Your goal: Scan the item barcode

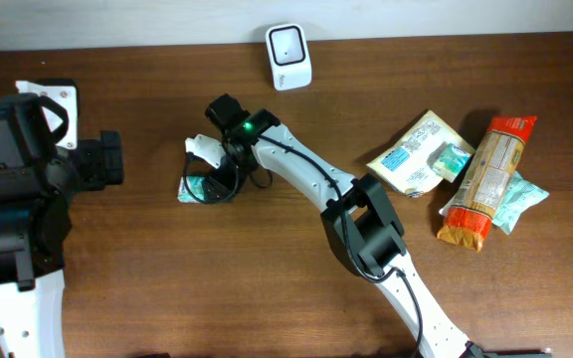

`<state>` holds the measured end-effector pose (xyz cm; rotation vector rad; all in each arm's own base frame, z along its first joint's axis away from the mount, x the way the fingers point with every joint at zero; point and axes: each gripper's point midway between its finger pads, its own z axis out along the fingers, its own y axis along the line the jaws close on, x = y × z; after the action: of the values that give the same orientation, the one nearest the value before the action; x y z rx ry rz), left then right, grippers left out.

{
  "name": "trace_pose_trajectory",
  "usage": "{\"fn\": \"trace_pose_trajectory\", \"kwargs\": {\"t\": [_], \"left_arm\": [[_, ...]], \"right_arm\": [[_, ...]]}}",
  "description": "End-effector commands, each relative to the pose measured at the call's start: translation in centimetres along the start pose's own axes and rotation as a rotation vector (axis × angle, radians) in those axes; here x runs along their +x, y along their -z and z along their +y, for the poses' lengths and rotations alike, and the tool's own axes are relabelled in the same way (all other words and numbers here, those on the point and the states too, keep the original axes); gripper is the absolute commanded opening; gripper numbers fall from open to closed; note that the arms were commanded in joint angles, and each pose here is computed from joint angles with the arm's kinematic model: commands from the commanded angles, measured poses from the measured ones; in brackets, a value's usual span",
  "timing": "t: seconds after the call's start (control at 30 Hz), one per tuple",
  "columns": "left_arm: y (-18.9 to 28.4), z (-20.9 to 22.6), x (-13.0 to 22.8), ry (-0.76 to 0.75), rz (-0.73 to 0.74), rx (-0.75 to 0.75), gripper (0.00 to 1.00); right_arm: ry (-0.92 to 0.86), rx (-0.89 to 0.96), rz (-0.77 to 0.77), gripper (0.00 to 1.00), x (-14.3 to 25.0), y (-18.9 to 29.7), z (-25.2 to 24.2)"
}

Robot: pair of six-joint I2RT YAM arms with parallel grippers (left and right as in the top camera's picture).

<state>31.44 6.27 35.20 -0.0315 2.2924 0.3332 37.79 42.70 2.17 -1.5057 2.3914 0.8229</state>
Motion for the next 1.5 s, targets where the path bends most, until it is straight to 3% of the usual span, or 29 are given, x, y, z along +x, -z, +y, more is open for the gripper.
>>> {"fn": "trace_pose_trajectory", "kwargs": {"t": [0.0, 0.13, 0.27, 0.33, 0.43, 0.6, 0.7, 0.8, 0.97, 1.1, 1.2, 1.3, 1.4, 1.47], "left_arm": [[0.2, 0.2, -0.1, 0.016, -0.008, -0.004, 0.99], [0.2, 0.2, -0.1, 0.016, -0.008, -0.004, 0.99], [0.2, 0.2, -0.1, 0.016, -0.008, -0.004, 0.99], [0.2, 0.2, -0.1, 0.016, -0.008, -0.004, 0.99], [0.2, 0.2, -0.1, 0.016, -0.008, -0.004, 0.99], [0.2, 0.2, -0.1, 0.016, -0.007, -0.004, 0.99], [0.2, 0.2, -0.1, 0.016, -0.007, -0.004, 0.99], [0.2, 0.2, -0.1, 0.016, -0.007, -0.004, 0.99], [0.2, 0.2, -0.1, 0.016, -0.007, -0.004, 0.99], [0.2, 0.2, -0.1, 0.016, -0.007, -0.004, 0.99], [0.2, 0.2, -0.1, 0.016, -0.007, -0.004, 0.99], [0.2, 0.2, -0.1, 0.016, -0.007, -0.004, 0.99], [0.2, 0.2, -0.1, 0.016, -0.007, -0.004, 0.99], [0.2, 0.2, -0.1, 0.016, -0.007, -0.004, 0.99]], "right_arm": [[0.034, -0.013, -0.036, 0.57, -0.9, -0.1, 0.4], [0.054, 0.012, -0.063, 0.57, -1.6, -0.4, -0.3], [0.002, -0.021, -0.015, 0.57, 0.2, -3.0, -0.4], [-0.035, -0.025, -0.010, 0.44, 0.2, -3.2, -0.1], [-0.077, -0.032, -0.003, 0.04, 0.1, -2.5, 0.4], [-0.132, -0.270, -0.157, 0.04, -4.7, 7.8, 5.0], [-0.351, -0.372, -0.306, 0.04, -7.7, 16.7, 4.4], [-0.591, -0.501, -0.404, 0.04, -7.7, 23.4, 0.8], [-0.695, -0.615, -0.501, 0.04, -5.2, 29.3, -3.5], [-0.683, -0.575, -0.528, 0.04, -4.6, 29.9, -4.8], [-0.674, -0.300, -0.508, 0.04, -4.1, 27.1, -7.6], [-0.680, 0.323, -0.412, 0.04, -1.7, 24.5, -14.5], [-0.566, 0.871, -0.378, 0.04, -1.5, 26.9, -19.4], [-0.424, 1.086, -0.379, 0.04, -3.2, 28.4, -20.7]]}}
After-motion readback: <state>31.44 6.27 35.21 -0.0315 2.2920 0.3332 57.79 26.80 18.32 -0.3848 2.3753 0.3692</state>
